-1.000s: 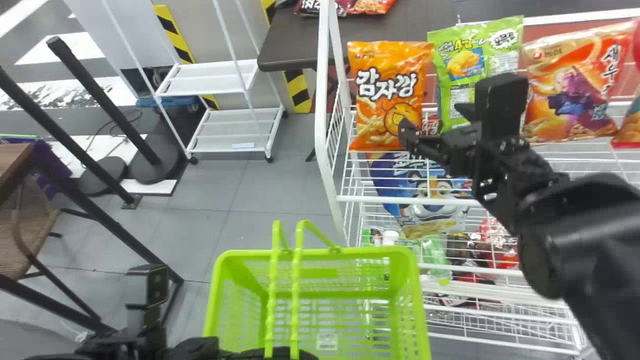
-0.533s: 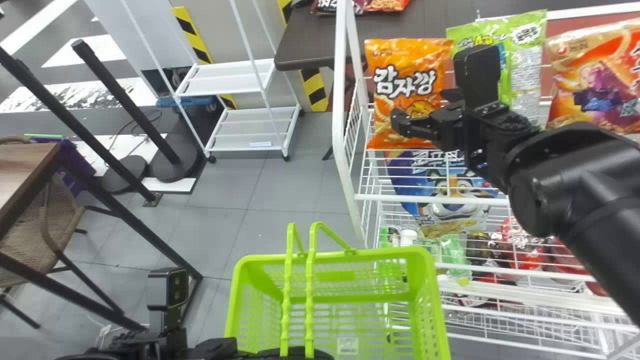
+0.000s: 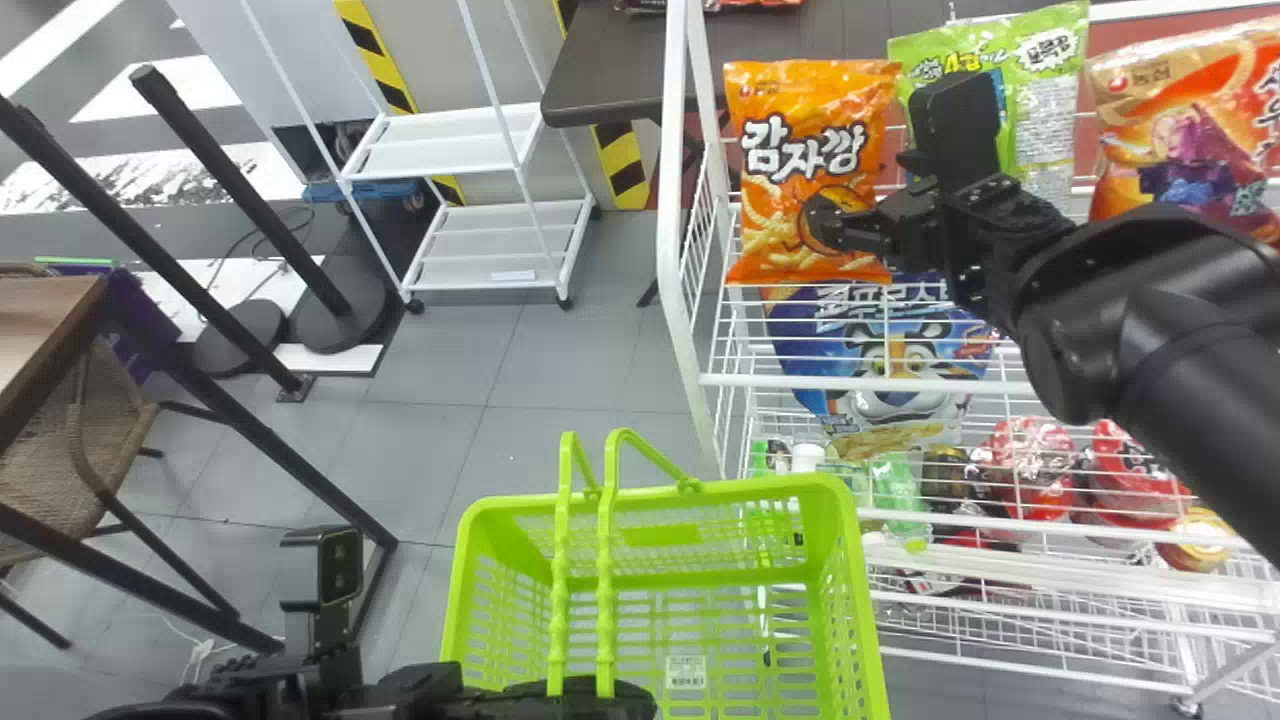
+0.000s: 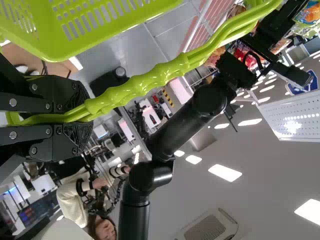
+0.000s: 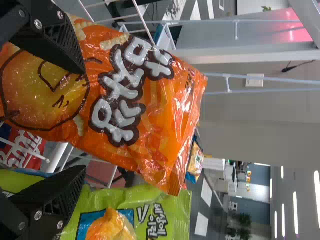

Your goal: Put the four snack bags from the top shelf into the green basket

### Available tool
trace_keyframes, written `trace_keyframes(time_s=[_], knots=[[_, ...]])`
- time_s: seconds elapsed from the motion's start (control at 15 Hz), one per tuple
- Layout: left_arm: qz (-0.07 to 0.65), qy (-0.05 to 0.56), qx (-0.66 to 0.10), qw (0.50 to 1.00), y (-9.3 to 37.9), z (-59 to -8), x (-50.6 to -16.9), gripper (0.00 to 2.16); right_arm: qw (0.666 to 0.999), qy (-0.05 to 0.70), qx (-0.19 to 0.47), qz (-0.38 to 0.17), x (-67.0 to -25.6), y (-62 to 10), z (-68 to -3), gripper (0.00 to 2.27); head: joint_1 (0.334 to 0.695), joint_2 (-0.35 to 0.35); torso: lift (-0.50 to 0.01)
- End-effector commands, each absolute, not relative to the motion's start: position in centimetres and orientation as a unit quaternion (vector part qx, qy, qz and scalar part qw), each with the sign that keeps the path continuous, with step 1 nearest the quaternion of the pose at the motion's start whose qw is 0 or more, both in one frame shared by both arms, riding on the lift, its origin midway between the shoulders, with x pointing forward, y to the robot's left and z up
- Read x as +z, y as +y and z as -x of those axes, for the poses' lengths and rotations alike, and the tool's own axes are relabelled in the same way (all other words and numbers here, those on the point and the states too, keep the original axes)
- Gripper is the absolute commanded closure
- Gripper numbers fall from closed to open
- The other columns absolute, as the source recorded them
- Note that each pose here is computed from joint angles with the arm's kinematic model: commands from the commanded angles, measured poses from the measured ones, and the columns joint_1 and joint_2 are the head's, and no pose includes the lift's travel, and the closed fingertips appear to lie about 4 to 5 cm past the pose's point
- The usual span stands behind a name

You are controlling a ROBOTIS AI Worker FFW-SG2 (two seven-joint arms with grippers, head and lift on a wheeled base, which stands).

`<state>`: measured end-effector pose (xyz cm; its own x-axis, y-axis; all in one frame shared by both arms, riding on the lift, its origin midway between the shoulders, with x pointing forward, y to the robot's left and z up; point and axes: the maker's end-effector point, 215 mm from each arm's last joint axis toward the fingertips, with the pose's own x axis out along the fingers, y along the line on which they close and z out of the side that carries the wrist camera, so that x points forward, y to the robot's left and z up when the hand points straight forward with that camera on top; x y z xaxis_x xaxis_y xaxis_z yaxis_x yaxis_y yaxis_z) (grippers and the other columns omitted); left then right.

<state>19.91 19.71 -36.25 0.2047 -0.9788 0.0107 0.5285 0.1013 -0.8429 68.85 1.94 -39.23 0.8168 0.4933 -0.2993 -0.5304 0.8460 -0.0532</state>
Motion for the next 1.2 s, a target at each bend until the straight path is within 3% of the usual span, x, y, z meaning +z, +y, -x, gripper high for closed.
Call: trace_keyframes(time_s=[0.0,0.07,0.13,0.27,0.33,0.47,0.8,1.13], knots=[[0.378,0.297,-0.559,0.676,19.7,-19.9,-36.1,2.15,0.944,0.149,0.286,0.067,-39.6,2.4,-68.8,0.36,0.695,0.268,0.0],[0.378,0.298,-0.558,0.676,19.7,-19.9,-36.1,2.15,0.939,0.153,0.3,0.066,-39.7,2.6,-68.7,0.44,0.695,0.27,0.0],[0.379,0.297,-0.558,0.676,19.7,-19.9,-36.2,2.15,0.932,0.157,0.32,0.063,-39.7,3.0,-68.3,0.72,0.695,0.272,0.0],[0.379,0.294,-0.557,0.678,19.8,-20.0,-36.3,2.15,0.931,0.16,0.324,0.06,-39.9,3.2,-68.2,1.78,0.695,0.28,0.0],[0.378,0.294,-0.557,0.679,19.8,-20.0,-36.4,2.15,0.932,0.164,0.316,0.06,-40.1,2.9,-68.3,2.12,0.695,0.281,0.0],[0.379,0.293,-0.556,0.679,19.9,-20.0,-36.4,2.15,0.933,0.163,0.315,0.058,-39.9,2.8,-68.5,2.25,0.695,0.278,0.0],[0.379,0.292,-0.554,0.681,20.5,-20.5,-36.4,2.15,0.936,0.137,0.321,0.05,-38.4,4.6,-67.2,2.25,0.695,0.276,0.0],[0.374,0.279,-0.551,0.693,21.6,-22.0,-35.7,2.15,0.939,0.129,0.316,0.039,-35.6,5.8,-64.2,2.25,0.695,0.322,0.0]])
